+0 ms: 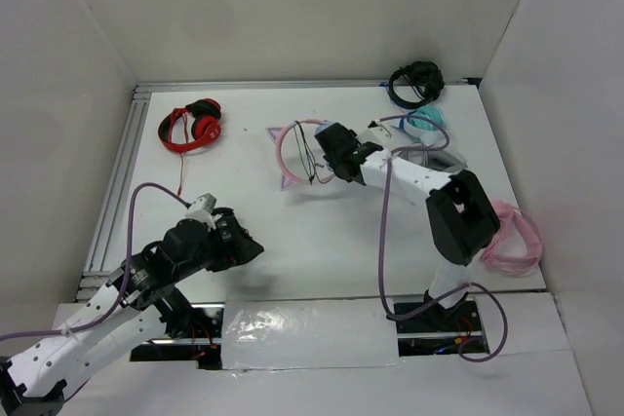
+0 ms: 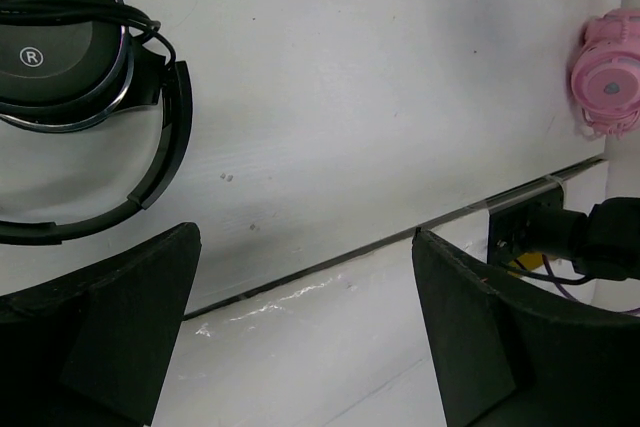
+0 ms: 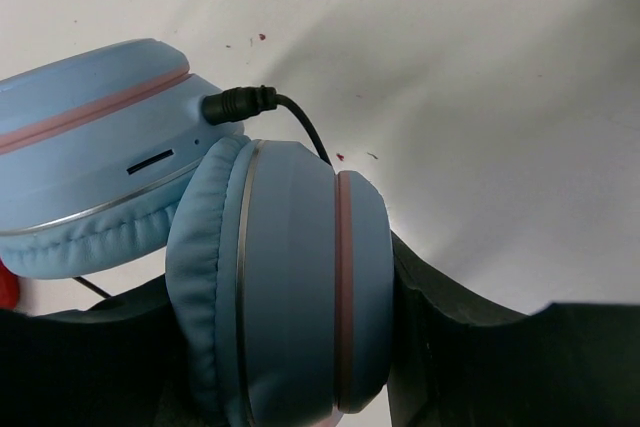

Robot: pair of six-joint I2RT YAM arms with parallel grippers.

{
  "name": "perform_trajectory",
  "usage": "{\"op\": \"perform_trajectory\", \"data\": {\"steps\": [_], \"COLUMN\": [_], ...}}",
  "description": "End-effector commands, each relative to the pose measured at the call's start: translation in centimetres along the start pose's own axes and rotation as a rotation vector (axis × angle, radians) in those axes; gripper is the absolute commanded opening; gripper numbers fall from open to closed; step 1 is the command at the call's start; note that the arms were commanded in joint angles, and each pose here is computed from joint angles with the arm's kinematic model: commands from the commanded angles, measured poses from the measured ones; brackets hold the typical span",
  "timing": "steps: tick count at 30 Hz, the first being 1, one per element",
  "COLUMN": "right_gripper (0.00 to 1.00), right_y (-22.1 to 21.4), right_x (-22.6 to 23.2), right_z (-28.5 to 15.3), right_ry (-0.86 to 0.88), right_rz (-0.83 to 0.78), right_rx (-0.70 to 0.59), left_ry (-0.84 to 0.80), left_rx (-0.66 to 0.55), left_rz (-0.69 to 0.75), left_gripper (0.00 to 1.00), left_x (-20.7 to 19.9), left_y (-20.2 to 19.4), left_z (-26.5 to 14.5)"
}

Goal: Wrap the headphones

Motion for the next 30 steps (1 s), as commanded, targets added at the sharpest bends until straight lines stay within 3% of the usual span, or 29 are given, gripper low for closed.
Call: {"op": "perform_trajectory", "data": {"steps": [1,14,23,30], "right_gripper": [0.00,0.00,0.00,0.00], "right_y": [0.6,-1.3,0.1,2.1], "right_x": [5.4,8.0,9.9,8.9], "right_z": [1.3,9.2,12.3,14.5], "right_ry": [0.110,-0.033,-0.111,-0.206], "right_rz": [0.119,0.105,0.241,0.382], "right_rx": [0.007,-0.015,-0.084,-0.119], "left_ry": [-0.061,-0.076,-0.055,-0.036], "left_rx": [-0.041,-0.112,-0.109,-0.110], "left_rz": [0.052,0.080,0.074,0.067], "left_gripper": [0.99,0.99,0.99,0.99], "left_x": [-0.4,-0.1,0.0,0.2], "left_y": [0.4,0.6,0.6,0.5], "left_z": [0.1,-0.6,-0.4,-0.4]}}
Point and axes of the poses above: each gripper's point midway between its finger pads, its own z axis out along the fingers, its own x axis along the line the jaws close on, y = z × x, the point moved 9 cm from there along -z, back along the fingers, and after that the axes turned 15 degrees about z, right-handed, at the moved point
